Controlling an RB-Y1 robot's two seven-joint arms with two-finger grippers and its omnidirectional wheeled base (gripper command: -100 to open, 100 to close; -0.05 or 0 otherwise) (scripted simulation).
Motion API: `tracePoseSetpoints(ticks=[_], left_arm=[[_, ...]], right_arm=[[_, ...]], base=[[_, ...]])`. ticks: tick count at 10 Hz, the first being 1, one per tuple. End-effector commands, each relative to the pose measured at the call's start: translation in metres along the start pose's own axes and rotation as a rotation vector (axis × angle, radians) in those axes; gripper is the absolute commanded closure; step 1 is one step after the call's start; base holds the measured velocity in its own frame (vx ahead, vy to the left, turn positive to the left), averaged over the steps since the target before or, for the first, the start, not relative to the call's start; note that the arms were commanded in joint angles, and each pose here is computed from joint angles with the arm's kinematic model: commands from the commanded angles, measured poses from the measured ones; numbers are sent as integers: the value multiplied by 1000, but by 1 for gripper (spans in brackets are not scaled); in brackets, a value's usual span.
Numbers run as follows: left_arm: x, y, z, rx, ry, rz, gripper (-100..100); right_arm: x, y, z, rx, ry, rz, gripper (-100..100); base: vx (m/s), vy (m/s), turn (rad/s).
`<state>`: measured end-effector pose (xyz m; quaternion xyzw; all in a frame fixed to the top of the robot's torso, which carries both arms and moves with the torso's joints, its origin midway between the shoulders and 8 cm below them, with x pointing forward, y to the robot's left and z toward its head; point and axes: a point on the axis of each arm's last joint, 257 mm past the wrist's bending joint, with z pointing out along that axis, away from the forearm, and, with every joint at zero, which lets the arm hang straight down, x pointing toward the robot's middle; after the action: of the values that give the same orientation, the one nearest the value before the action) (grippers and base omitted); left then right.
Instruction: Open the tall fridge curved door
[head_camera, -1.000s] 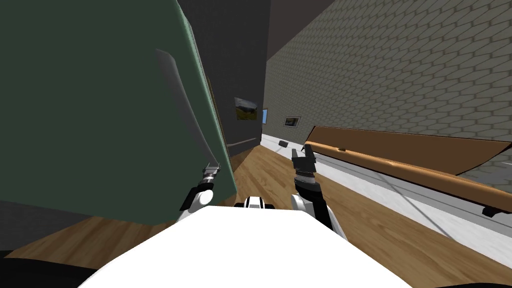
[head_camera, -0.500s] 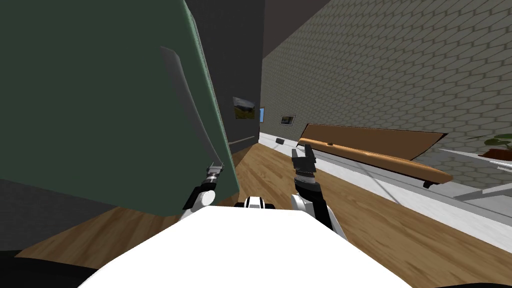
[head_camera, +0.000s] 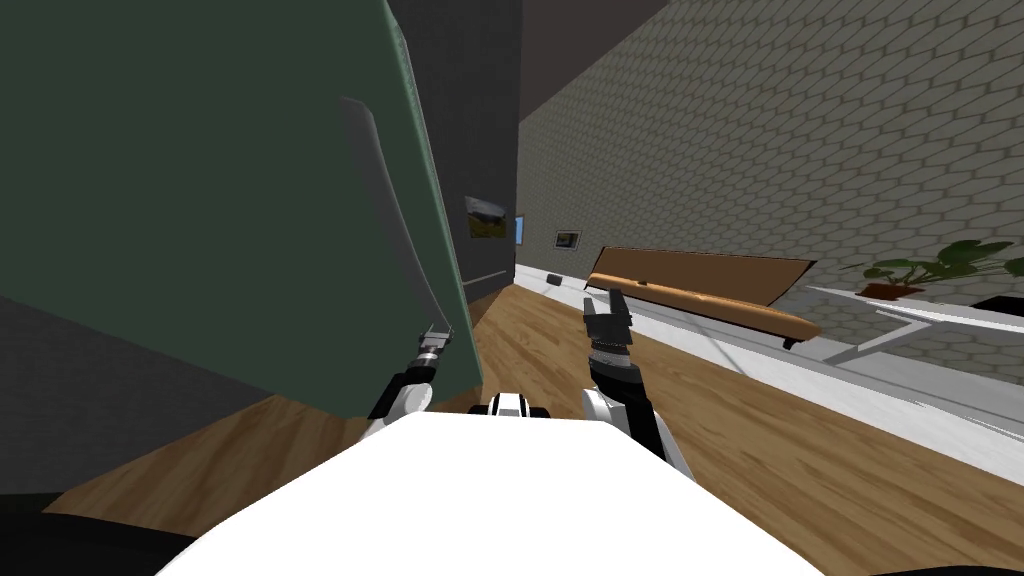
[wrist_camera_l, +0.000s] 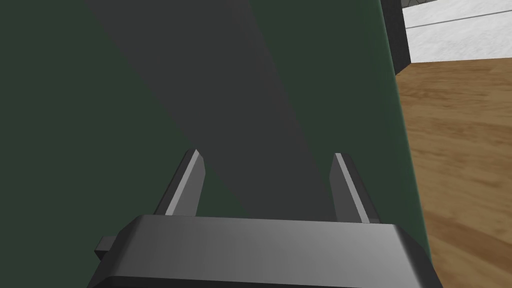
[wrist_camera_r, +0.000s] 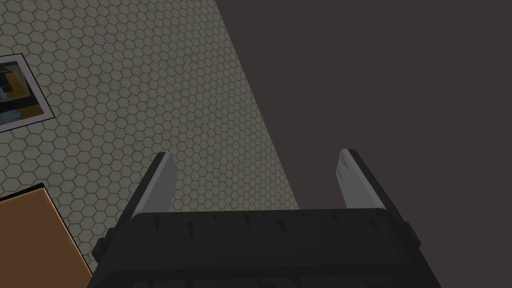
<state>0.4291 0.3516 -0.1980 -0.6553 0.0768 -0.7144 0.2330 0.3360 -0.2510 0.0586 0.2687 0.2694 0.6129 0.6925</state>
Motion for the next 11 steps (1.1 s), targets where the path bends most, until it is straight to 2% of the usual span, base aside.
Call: tracePoseSetpoints(ticks=[1,4,6,7,10,11], left_arm=[[8,10,-2,-24,21,1,100],[16,26,-6,-66,39,-6,100],[12,25,-6,-67,30,-7,100],[15,36,-10,-94,37,-10,100],[25,51,-15,-132,62,-14,100],[25,51,-15,-132,62,-14,100]], right_arm=[[0,0,0,0,0,0,0],[0,0,0,0,0,0,0],[0,0,0,0,0,0,0],[0,0,0,0,0,0,0],[0,0,0,0,0,0,0],[0,0,0,0,0,0,0]], base=[[-232,107,-93],[-247,44,-85],[-161,57,-33],[-171,78,-86],[-242,149,-129],[-139,102,-40]])
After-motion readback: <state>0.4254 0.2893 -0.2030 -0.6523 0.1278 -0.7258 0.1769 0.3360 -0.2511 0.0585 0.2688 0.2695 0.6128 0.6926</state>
